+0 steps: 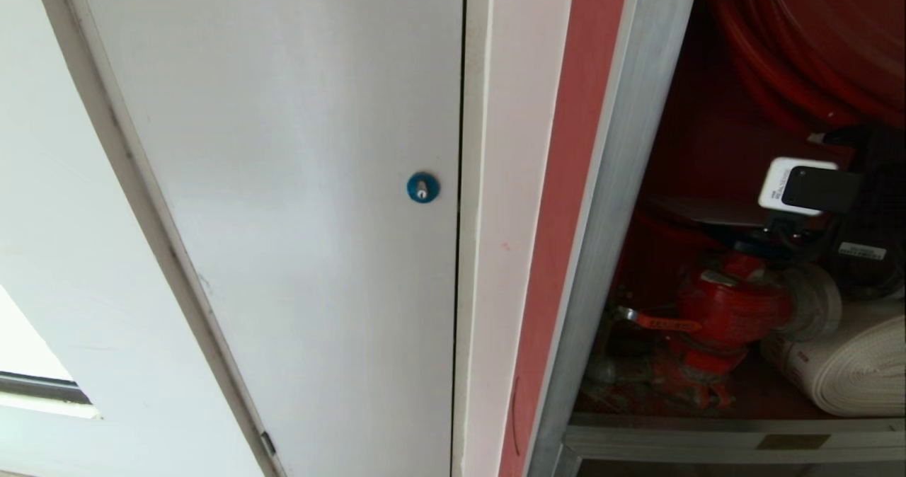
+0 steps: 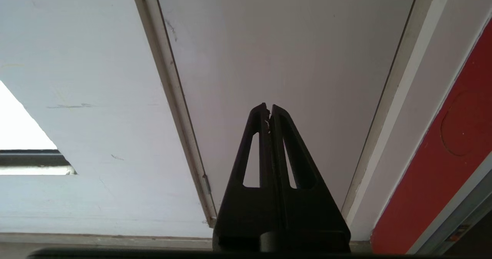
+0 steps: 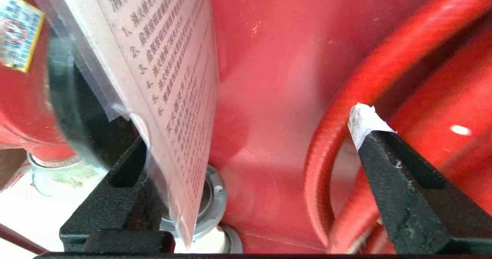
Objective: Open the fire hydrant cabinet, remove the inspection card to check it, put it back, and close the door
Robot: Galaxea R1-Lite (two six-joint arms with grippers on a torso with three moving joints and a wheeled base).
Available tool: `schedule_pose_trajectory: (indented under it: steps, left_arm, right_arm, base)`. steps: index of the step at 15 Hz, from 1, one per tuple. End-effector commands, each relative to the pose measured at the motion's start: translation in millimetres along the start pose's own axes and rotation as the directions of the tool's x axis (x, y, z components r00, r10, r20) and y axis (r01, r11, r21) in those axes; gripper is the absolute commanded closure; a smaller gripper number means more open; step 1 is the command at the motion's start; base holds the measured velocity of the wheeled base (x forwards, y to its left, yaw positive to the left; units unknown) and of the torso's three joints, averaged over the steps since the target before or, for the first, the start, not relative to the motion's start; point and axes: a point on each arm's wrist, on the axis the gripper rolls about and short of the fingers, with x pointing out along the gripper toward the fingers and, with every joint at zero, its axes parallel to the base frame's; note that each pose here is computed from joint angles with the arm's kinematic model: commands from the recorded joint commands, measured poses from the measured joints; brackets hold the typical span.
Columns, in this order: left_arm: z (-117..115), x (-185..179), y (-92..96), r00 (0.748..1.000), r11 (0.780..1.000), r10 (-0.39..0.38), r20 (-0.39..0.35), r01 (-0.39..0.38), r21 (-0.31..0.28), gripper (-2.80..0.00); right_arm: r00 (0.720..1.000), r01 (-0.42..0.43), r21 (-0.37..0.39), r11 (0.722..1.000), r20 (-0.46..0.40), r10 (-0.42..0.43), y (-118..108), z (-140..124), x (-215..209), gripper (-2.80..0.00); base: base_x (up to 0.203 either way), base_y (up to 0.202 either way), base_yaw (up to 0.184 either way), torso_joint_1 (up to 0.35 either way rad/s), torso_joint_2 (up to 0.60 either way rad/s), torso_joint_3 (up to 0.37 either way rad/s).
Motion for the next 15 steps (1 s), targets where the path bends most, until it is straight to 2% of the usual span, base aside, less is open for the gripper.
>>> schedule_pose_trajectory:
  steps: [1,4,11,15]
  left_arm:
    - [-3.4,0.9,-0.1,1.000,1.000,0.000,-0.012,0.000,0.000,0.00]
    - [-3.4,0.9,-0.1,1.000,1.000,0.000,-0.012,0.000,0.000,0.00]
    - [-3.4,0.9,-0.1,1.000,1.000,-0.001,-0.012,0.001,0.000,0.00]
    - [-3.4,0.9,-0.1,1.000,1.000,-0.001,-0.012,0.001,0.000,0.00]
  right_arm:
    - [1.000,0.023,-0.003,1.000,0.007,-0.023,-2.7,-1.9,-11.3,-2.80]
    - [0.999,-0.041,-0.015,0.999,0.014,0.041,0.8,-5.5,-27.6,-2.80]
    - [0.999,-0.024,0.007,1.000,0.026,0.024,2.5,-10.3,-49.8,-2.80]
    - [0.997,-0.048,0.024,0.999,0.063,0.047,13.7,-12.7,-58.4,-2.80]
  base:
    - [0.000,0.000,0.000,0.000,0.00,0.000]
    - [0.000,0.000,0.000,0.000,0.00,0.000]
    - [0.000,0.000,0.000,0.000,0.00,0.000]
    - [0.000,0.000,0.000,0.000,0.00,0.000]
